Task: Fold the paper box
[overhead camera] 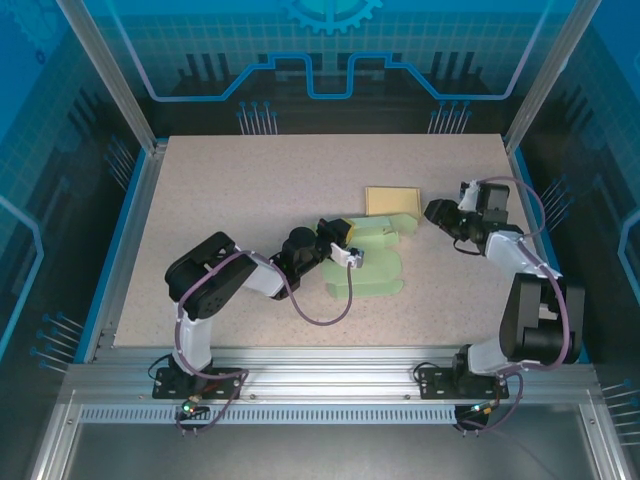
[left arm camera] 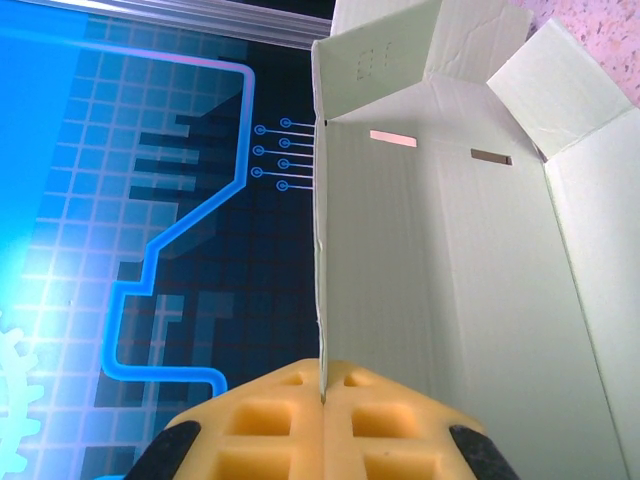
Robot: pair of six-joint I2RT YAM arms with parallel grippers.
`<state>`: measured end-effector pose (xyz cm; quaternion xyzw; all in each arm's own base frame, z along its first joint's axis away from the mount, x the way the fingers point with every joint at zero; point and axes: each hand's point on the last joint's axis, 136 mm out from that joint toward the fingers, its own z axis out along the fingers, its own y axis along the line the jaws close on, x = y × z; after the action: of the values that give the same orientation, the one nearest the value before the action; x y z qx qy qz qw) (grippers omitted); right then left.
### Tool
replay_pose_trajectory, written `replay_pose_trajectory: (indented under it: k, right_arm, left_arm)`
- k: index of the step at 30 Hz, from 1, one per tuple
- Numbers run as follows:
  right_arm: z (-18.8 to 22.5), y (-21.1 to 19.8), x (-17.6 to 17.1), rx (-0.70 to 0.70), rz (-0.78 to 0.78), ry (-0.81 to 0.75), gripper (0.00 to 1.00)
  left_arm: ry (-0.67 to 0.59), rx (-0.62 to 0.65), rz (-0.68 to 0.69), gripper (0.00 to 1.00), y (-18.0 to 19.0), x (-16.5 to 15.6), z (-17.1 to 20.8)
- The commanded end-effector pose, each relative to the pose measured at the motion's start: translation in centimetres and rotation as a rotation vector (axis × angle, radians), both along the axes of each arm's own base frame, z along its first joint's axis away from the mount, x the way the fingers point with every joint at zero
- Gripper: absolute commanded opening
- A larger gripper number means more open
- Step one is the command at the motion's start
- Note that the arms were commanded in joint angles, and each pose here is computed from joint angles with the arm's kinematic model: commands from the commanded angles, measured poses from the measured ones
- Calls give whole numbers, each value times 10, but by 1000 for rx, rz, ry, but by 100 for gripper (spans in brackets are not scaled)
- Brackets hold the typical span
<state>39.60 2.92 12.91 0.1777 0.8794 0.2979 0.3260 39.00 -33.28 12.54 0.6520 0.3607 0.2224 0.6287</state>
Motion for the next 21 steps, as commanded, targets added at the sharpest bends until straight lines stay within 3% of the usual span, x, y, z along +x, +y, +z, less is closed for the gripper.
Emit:
replay_pose_trajectory:
  k: [1,4,11,21]
  right_arm:
    - [2,-1,14,8,42,6,44]
    - [-7,9,31,53,88,23,37]
    - [-29,44,46,116,175,63,36]
    - [-41,55,14,107,186,87,37]
  left_arm:
    - [17,-53,-41,0,-4,-6,4]
    - [30,-61,-49,0,-5,-7,2]
    - [56,-64,-60,0,-9,-9,-5]
    - [53,-13,-46,0,-8,-6,-21]
